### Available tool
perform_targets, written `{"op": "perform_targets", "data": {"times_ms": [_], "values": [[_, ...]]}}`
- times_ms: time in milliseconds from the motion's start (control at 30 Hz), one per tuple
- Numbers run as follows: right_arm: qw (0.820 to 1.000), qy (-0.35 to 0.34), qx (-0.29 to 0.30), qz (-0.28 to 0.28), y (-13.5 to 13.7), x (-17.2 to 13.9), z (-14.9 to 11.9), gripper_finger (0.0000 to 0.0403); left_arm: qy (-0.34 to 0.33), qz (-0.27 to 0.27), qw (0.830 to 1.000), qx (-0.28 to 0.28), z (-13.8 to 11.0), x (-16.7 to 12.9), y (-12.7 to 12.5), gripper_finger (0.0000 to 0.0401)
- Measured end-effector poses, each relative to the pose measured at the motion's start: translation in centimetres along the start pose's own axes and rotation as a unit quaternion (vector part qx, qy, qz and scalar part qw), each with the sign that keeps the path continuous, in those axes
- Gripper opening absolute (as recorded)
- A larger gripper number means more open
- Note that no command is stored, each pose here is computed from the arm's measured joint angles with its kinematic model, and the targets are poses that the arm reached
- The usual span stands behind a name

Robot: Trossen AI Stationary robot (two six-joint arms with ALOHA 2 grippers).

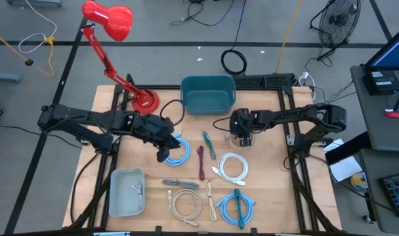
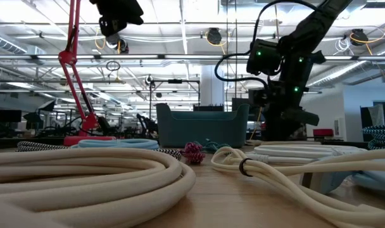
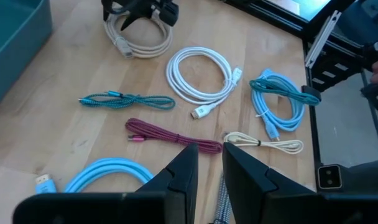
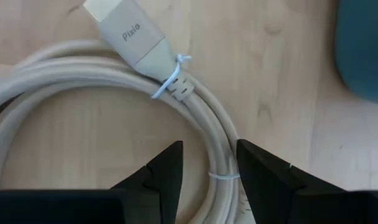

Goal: Pick & Place USB Port
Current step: Put the top gray wire cable into the blue bin

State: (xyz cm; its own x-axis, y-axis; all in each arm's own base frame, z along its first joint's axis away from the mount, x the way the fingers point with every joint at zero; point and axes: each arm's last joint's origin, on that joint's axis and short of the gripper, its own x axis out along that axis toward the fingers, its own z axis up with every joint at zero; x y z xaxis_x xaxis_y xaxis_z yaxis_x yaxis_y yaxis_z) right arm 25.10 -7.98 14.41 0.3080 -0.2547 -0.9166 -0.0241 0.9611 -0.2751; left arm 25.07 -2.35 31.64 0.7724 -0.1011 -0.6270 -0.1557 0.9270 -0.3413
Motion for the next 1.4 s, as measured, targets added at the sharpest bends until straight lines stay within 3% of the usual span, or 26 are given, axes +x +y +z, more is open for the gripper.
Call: {"op": "perform_targets", "data": {"times_ms": [567, 933, 1167, 1400], "values": [[0.998, 0.043, 0.021, 0.036, -0.1, 2.5, -0.7, 0.0137, -0.001, 0.007, 1.000, -0.006, -0.2, 0.0, -0.3, 0.0076], [0.996, 0.037, 0.070, 0.033, 0.0, 2.7, -0.6, 0.0048, -0.002, 0.009, 1.000, -0.004, -0.2, 0.0, -0.3, 0.0076], [0.995, 0.007, 0.093, 0.035, 0.8, 0.8, 0.1, 0.0032, -0.001, 0.010, 1.000, -0.003, -0.2, 0.0, -0.3, 0.0076], [0.993, -0.037, 0.102, 0.044, 2.1, -3.8, 0.9, 0.0038, 0.001, 0.016, 1.000, 0.005, -0.3, 0.0, -0.2, 0.0076]]}}
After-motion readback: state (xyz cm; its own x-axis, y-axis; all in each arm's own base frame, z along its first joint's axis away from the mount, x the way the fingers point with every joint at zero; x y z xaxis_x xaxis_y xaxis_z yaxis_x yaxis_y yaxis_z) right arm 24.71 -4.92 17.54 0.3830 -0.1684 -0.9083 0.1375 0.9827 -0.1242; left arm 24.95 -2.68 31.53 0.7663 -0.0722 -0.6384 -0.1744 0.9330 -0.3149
